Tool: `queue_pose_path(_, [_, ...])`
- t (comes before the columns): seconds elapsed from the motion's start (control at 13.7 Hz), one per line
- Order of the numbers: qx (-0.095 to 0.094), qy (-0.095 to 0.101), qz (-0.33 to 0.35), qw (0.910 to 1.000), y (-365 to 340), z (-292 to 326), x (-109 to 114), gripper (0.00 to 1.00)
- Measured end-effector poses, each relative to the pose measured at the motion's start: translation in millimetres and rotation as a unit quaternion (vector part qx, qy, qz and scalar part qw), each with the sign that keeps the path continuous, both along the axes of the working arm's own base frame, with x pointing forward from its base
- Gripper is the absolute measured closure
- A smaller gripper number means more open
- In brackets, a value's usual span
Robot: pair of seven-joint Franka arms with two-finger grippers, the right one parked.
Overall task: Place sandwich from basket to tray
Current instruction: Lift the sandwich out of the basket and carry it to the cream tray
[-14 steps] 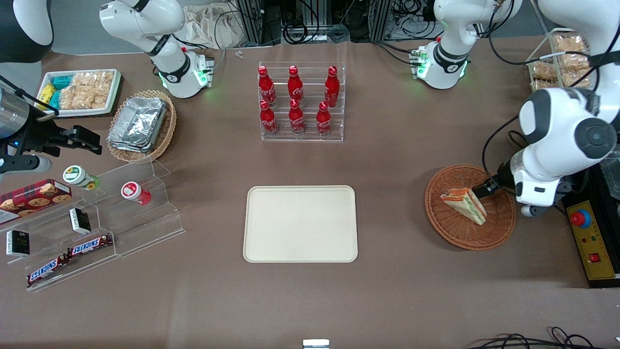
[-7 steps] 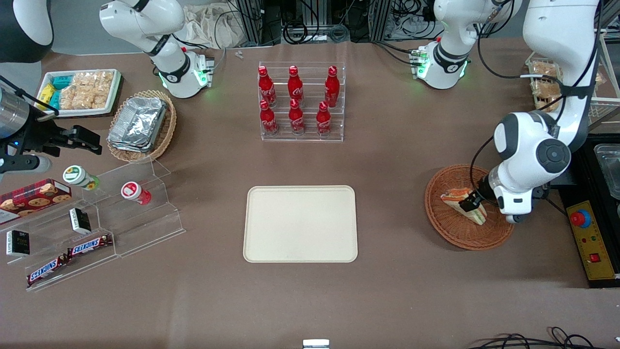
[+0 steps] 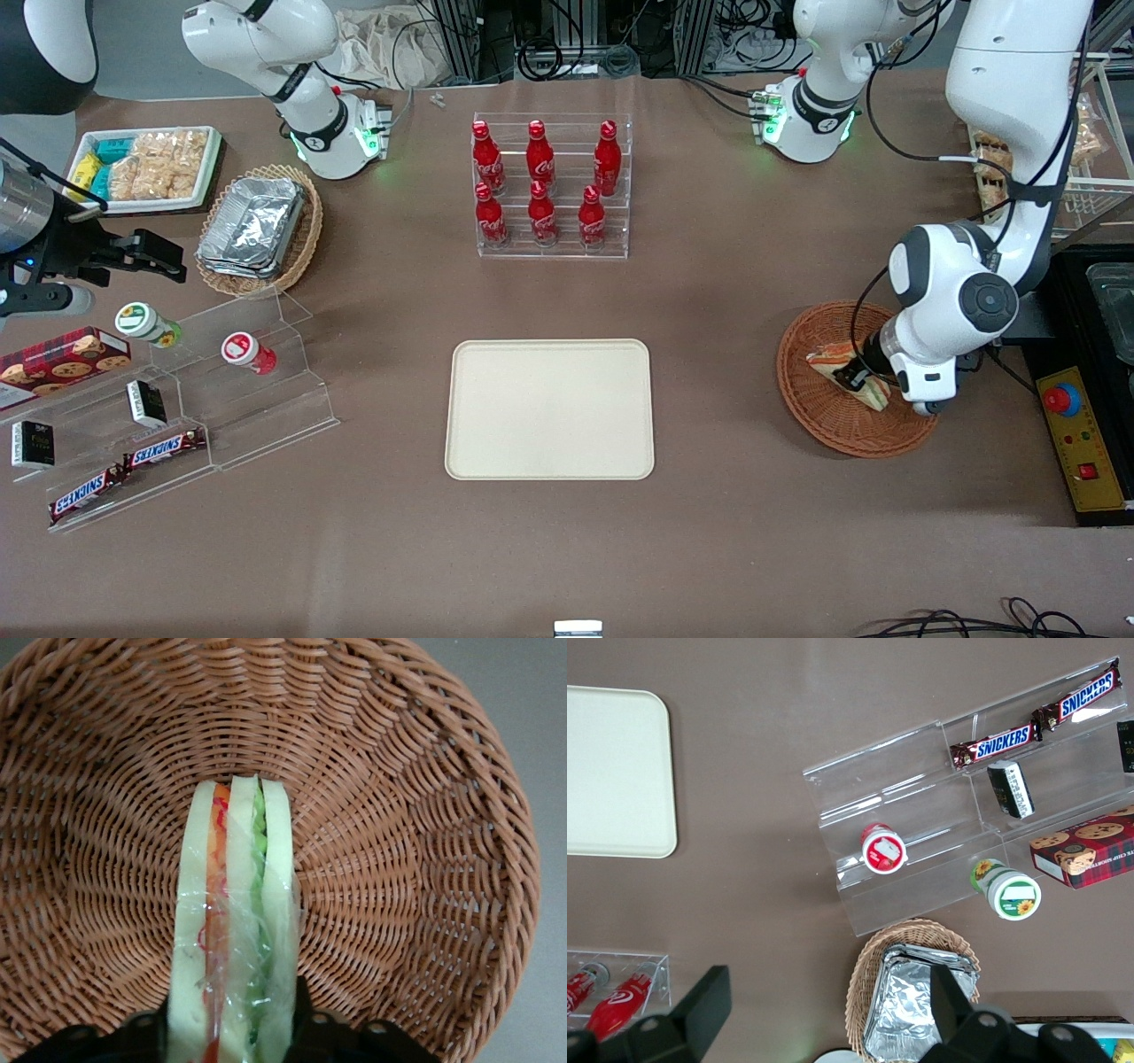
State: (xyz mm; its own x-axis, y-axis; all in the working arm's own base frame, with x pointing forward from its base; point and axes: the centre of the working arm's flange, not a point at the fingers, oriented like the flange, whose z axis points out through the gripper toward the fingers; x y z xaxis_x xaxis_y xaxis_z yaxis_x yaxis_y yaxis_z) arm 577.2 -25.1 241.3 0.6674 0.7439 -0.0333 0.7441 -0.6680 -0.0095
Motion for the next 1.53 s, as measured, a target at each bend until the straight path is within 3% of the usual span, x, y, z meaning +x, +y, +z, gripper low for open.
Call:
queue_pose_path(0.22, [0.000,-0.022,-0.001,0.9998,-0.5,18.6,12.2,0.79])
queue_pose_path(0.36, [0.001,-0.032,-0.010,0.9995,-4.2,52.4,24.9,0.79])
queue_pose_path(0.51, [0.001,-0.010,-0.041,0.9991,-13.6,96.5,30.6,0.79])
queue_pose_path(0.73, [-0.005,0.041,-0.125,0.9913,-42.4,165.5,31.3,0.84])
queue_pose_path(0.95, [-0.017,0.056,-0.217,0.9745,-90.7,191.2,25.2,0.84])
queue_pose_path(1.24, [-0.040,0.059,-0.330,0.9414,-168.7,180.2,8.3,0.84])
queue_pose_path(1.53, [-0.062,0.012,-0.395,0.9165,-253.2,154.3,-0.9,0.84])
